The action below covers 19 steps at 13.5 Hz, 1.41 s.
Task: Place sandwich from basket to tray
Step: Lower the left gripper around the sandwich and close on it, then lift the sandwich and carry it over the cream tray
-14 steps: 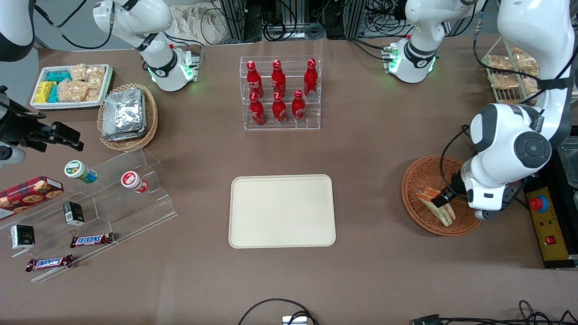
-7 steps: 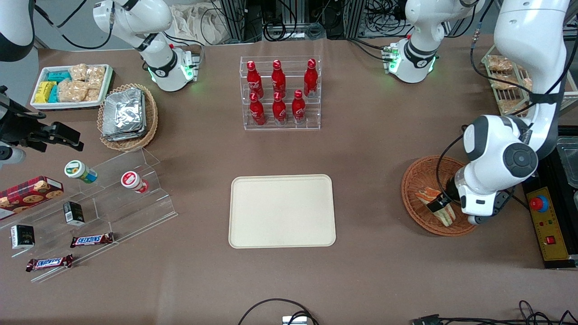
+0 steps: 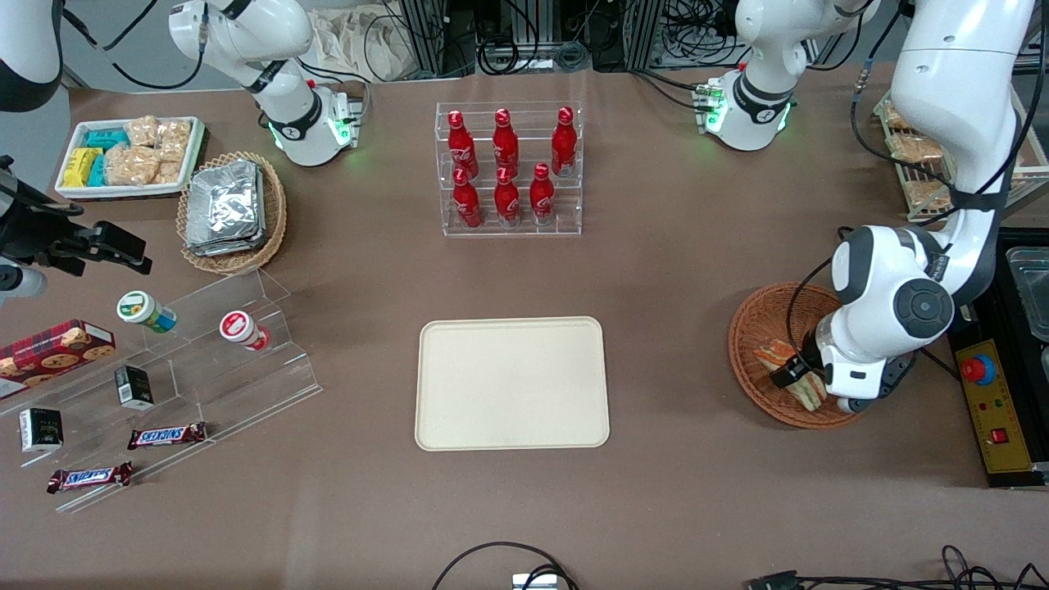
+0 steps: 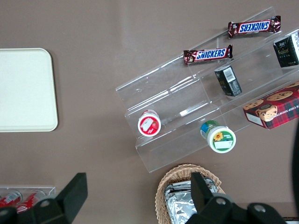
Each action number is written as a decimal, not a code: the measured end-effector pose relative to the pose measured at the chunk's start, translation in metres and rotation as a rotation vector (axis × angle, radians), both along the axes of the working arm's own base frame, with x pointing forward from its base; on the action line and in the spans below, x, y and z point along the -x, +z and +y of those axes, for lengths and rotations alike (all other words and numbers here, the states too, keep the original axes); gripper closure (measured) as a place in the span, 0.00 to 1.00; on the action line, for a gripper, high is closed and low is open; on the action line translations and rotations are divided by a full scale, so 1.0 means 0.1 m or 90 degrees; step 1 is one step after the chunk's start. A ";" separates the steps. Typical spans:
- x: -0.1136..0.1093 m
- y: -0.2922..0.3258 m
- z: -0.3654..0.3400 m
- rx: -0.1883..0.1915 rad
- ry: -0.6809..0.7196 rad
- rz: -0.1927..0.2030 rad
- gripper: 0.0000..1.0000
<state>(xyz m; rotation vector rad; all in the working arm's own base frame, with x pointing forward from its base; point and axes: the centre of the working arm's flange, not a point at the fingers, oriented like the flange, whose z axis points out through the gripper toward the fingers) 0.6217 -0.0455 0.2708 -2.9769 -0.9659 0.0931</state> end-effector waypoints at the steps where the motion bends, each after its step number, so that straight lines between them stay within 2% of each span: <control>1: 0.00 -0.03 0.01 0.000 0.001 0.003 0.00; 4: -0.01 -0.10 0.03 0.003 0.003 0.000 0.00; 5: -0.01 -0.11 0.03 0.003 0.004 -0.001 0.07; 6: -0.01 -0.12 0.04 0.003 0.003 0.000 0.07; 7: -0.01 -0.13 0.04 0.003 0.003 0.000 0.14; 10: -0.01 -0.13 0.04 0.002 0.003 0.001 0.48; 12: -0.03 -0.12 0.04 0.002 0.004 -0.002 0.64; 14: -0.07 -0.06 0.05 0.002 0.005 -0.010 0.73; 16: -0.12 0.02 0.07 0.002 0.008 -0.021 0.74; 17: -0.16 0.09 0.10 0.002 0.010 -0.025 0.78; 19: -0.26 0.29 0.15 -0.003 0.003 -0.016 0.83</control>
